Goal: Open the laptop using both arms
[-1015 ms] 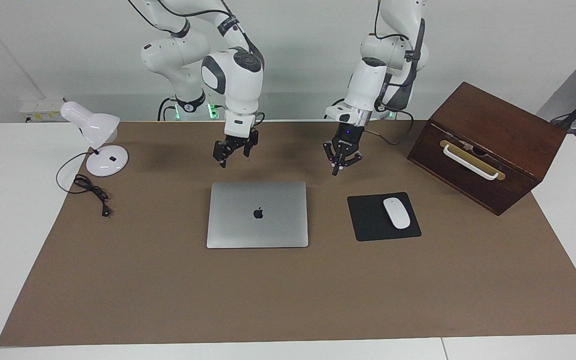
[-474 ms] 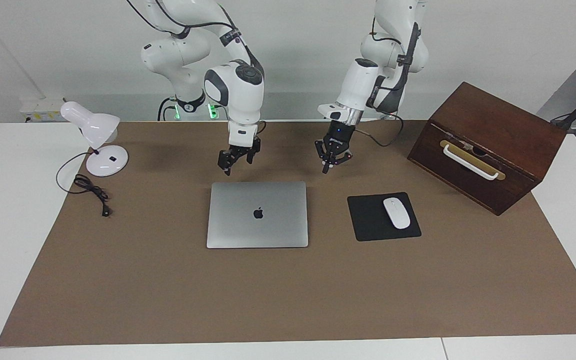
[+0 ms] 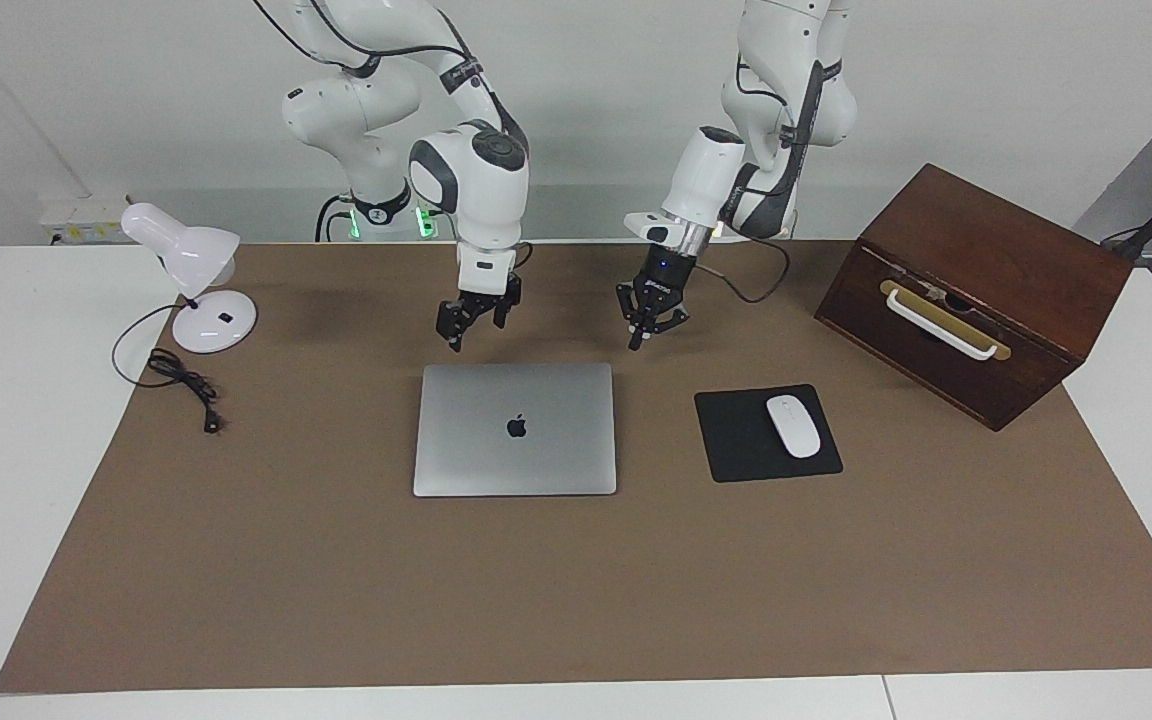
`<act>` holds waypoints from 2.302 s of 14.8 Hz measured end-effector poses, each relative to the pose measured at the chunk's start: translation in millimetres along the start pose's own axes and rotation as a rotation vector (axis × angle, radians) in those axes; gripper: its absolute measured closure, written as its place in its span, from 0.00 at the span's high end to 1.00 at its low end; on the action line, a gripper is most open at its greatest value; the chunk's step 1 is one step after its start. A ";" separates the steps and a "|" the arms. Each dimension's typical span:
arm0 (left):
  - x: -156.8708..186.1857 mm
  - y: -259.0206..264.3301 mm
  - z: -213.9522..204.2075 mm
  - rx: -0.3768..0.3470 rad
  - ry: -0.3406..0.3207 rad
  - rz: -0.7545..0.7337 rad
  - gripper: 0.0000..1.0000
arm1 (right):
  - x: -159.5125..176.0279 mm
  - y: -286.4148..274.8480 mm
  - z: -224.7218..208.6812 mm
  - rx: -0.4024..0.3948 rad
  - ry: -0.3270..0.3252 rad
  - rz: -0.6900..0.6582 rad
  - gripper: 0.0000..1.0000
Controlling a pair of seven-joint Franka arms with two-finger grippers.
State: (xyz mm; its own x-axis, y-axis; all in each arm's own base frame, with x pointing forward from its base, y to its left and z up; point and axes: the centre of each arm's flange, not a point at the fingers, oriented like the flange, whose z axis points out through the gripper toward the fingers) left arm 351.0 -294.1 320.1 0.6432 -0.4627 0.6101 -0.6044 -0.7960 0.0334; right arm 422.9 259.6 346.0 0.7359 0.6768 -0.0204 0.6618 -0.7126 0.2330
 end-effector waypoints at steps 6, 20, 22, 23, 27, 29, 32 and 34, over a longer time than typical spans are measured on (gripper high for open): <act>-29.4 20.1 34.0 -0.036 0.022 -0.009 0.01 | 3.3 -1.9 6.8 -0.007 0.010 -0.016 1.00; -8.6 16.4 49.2 -0.032 0.045 -0.031 0.01 | 3.7 -1.8 6.6 -0.007 0.014 -0.015 1.00; -6.9 16.5 51.1 -0.032 0.046 -0.032 0.01 | 3.7 -1.8 6.6 -0.007 0.014 -0.015 1.00; -6.4 16.1 51.4 -0.031 0.047 -0.033 0.01 | 3.7 -1.7 6.6 -0.007 0.014 -0.015 1.00; -3.1 9.3 54.6 -0.022 0.050 -0.046 0.01 | 3.6 -1.2 6.7 -0.007 0.014 -0.014 1.00; 0.8 8.3 58.2 -0.021 0.054 -0.049 0.01 | 3.6 -1.1 6.7 -0.007 0.014 -0.014 1.00; 5.6 8.3 67.8 -0.022 0.054 -0.052 0.01 | 3.6 -0.9 6.8 -0.007 0.014 -0.013 1.00; 7.9 7.3 71.6 -0.021 0.057 -0.055 0.01 | 3.6 -0.8 6.8 -0.007 0.014 -0.013 1.00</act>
State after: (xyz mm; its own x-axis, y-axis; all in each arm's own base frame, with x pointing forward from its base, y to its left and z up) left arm 385.4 -331.5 268.6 0.6487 -0.3949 0.6505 -0.5785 -0.8113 0.0845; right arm 426.0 261.3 339.2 0.7250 0.6887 -0.0100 0.6705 -0.7023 0.2391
